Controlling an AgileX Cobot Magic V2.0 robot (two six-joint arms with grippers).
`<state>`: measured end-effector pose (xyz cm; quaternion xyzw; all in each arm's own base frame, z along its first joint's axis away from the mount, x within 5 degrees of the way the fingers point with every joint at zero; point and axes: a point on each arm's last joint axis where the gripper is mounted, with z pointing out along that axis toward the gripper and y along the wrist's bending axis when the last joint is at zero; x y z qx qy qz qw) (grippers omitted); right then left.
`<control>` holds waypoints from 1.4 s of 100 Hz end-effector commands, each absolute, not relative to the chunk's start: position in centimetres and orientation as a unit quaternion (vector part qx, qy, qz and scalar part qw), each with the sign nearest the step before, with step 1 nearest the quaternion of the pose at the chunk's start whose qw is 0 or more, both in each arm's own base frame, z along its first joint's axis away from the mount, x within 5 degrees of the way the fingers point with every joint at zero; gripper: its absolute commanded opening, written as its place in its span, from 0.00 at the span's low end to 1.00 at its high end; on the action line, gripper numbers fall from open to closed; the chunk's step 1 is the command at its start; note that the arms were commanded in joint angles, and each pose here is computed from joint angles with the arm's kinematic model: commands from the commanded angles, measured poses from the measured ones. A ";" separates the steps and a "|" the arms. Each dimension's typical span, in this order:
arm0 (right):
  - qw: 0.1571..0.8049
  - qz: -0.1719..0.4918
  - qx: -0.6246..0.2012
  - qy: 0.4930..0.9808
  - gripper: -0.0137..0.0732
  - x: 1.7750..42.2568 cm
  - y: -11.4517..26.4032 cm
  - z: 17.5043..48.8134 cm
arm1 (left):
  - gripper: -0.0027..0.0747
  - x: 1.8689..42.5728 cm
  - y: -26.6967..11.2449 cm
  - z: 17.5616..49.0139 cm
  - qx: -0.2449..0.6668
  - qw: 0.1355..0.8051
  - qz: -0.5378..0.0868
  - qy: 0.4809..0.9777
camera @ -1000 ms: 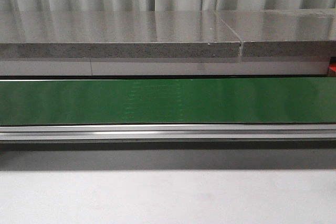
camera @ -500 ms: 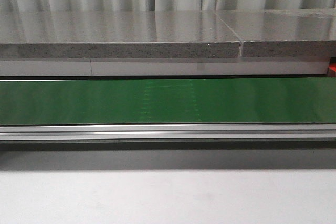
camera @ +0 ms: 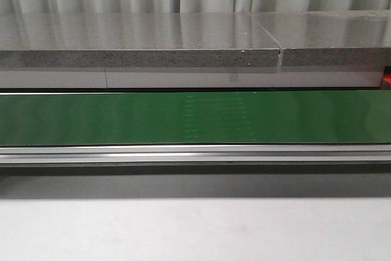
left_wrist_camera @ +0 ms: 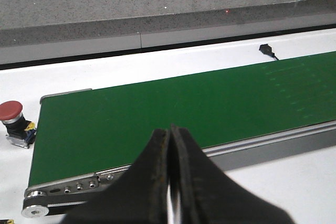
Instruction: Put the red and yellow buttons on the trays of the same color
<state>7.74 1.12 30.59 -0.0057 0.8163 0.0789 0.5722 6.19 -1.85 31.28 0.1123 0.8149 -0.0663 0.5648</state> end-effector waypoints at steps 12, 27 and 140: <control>0.608 0.076 -0.012 0.790 0.08 7.9 1.1 31.9 | 0.01 8.5 -2.3 32.4 0.094 0.580 -0.086 0.804; 0.608 0.076 -0.012 0.790 0.08 7.9 1.1 31.9 | 0.01 10.7 -2.4 32.7 0.070 0.578 -0.091 0.808; 0.608 0.076 -0.012 0.790 0.08 7.9 1.1 31.9 | 0.64 24.8 9.7 31.8 -0.190 0.289 -0.018 0.938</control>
